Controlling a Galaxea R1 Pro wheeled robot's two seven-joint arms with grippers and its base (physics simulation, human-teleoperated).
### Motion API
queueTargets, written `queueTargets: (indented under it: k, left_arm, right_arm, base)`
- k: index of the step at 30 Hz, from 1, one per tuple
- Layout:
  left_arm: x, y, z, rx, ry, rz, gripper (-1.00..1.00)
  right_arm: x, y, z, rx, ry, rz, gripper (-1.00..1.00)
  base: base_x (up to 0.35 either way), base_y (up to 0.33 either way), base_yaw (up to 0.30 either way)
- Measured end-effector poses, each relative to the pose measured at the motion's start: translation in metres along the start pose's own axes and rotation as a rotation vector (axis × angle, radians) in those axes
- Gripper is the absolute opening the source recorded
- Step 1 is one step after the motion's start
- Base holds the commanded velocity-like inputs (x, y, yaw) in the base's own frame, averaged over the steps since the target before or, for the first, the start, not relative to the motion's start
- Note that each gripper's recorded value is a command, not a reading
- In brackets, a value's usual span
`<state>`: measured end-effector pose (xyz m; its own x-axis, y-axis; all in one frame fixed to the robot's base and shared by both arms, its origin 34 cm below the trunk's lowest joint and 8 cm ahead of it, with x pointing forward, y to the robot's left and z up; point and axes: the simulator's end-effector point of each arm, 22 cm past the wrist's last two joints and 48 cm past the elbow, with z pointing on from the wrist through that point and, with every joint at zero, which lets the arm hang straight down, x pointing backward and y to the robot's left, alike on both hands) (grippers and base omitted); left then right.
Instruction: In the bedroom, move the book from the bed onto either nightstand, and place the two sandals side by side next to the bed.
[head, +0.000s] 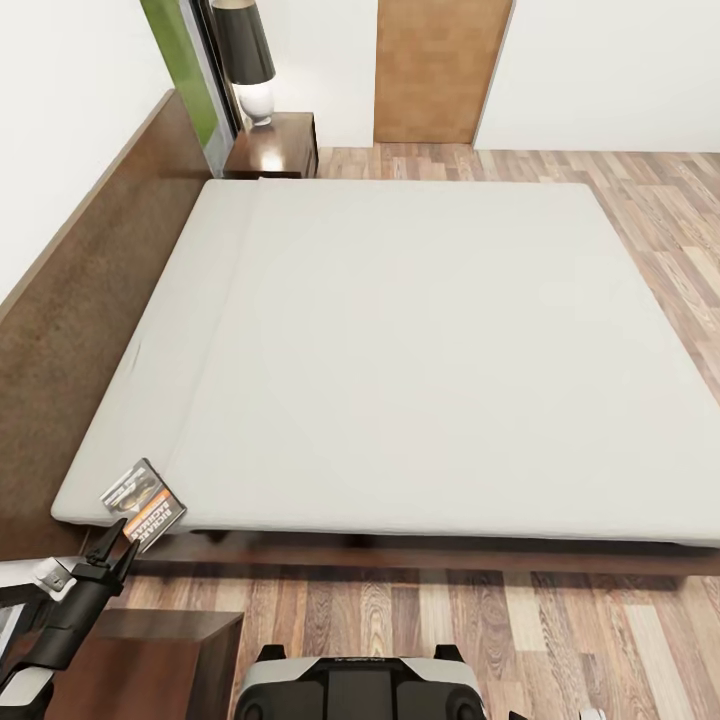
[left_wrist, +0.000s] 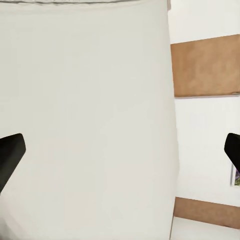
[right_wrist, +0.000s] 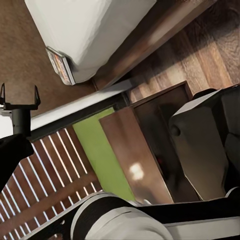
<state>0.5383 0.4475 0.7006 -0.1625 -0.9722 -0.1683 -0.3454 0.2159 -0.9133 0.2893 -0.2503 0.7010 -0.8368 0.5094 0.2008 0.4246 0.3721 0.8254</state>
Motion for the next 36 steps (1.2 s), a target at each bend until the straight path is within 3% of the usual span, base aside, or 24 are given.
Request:
queueTargets:
  k: [36]
  left_arm:
    - [0.002, 0.017, 0.016, 0.001, -0.001, 0.0, 1.0]
  right_arm:
    - [-0.013, -0.014, 0.014, -0.003, -0.003, -0.001, 1.0]
  base:
    - [0.0, 0.0, 0.0]
